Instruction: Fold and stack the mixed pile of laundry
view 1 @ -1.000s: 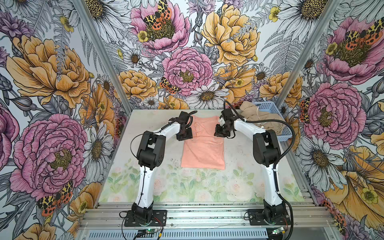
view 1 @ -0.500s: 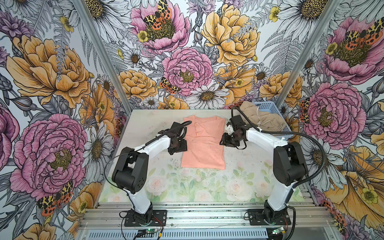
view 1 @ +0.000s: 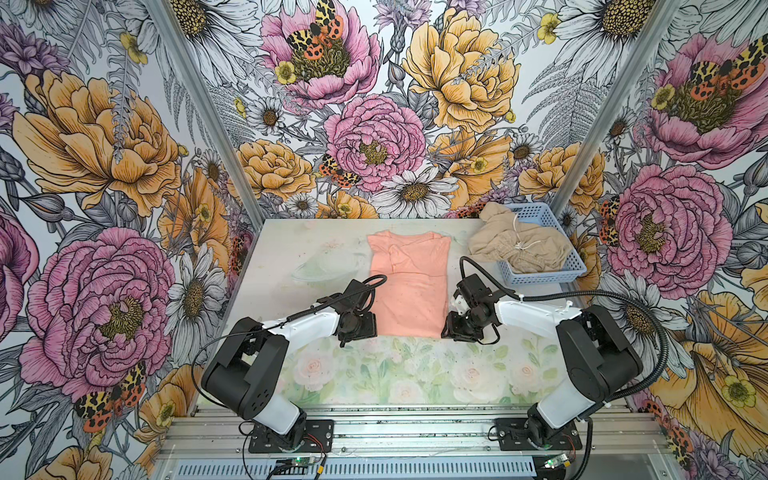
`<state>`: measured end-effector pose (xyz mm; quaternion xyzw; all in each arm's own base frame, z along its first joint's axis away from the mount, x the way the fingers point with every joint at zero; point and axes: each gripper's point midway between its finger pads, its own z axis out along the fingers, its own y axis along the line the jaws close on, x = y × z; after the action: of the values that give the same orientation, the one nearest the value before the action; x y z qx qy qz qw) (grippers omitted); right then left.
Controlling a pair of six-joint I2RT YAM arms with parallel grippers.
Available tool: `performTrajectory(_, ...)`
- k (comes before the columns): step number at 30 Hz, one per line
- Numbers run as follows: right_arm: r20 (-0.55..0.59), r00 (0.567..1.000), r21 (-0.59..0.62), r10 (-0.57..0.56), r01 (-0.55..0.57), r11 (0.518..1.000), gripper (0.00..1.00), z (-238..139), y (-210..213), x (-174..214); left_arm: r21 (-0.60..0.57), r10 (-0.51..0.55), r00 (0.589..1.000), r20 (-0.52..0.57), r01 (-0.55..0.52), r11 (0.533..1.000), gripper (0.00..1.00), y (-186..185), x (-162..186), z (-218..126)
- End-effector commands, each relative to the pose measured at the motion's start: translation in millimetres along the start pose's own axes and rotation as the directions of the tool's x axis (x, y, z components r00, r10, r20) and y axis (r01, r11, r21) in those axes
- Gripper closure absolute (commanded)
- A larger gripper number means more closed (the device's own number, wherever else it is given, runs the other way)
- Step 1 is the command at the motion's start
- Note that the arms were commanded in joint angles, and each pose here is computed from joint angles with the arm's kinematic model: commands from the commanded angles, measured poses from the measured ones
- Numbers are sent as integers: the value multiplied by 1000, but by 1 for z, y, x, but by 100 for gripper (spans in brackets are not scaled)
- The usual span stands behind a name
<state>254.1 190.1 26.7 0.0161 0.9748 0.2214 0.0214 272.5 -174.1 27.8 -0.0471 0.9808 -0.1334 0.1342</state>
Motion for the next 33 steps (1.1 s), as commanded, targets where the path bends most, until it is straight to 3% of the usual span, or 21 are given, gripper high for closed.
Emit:
performTrajectory(1,56,998,7,-2,1,1000,54,0,-1,-8,20,-12,1000,11,12,1000,37,-4,0,7)
performTrajectory(6,80,997,12,-7,6,1000,54,1,-3,-12,9,2,1000,21,-2,1000,40,-4,-4,10)
performTrajectory(15,82,997,17,1,-3,1000,61,8,-5,-16,-15,11,1000,-7,-11,1000,54,3,6,21)
performTrajectory(20,76,997,18,8,-10,1000,72,13,-7,-16,-25,9,1000,-21,-9,1000,64,10,15,22)
performTrajectory(27,71,997,1,9,-9,1000,99,13,-4,-14,-18,10,999,-44,-11,1000,88,10,24,23)
performTrajectory(30,74,997,-24,9,-7,1000,100,5,2,-12,-11,-5,999,-46,4,1000,100,10,29,18)
performTrajectory(33,81,997,-40,4,-1,999,100,-9,8,-7,-9,-19,999,-45,18,1000,100,10,39,6)
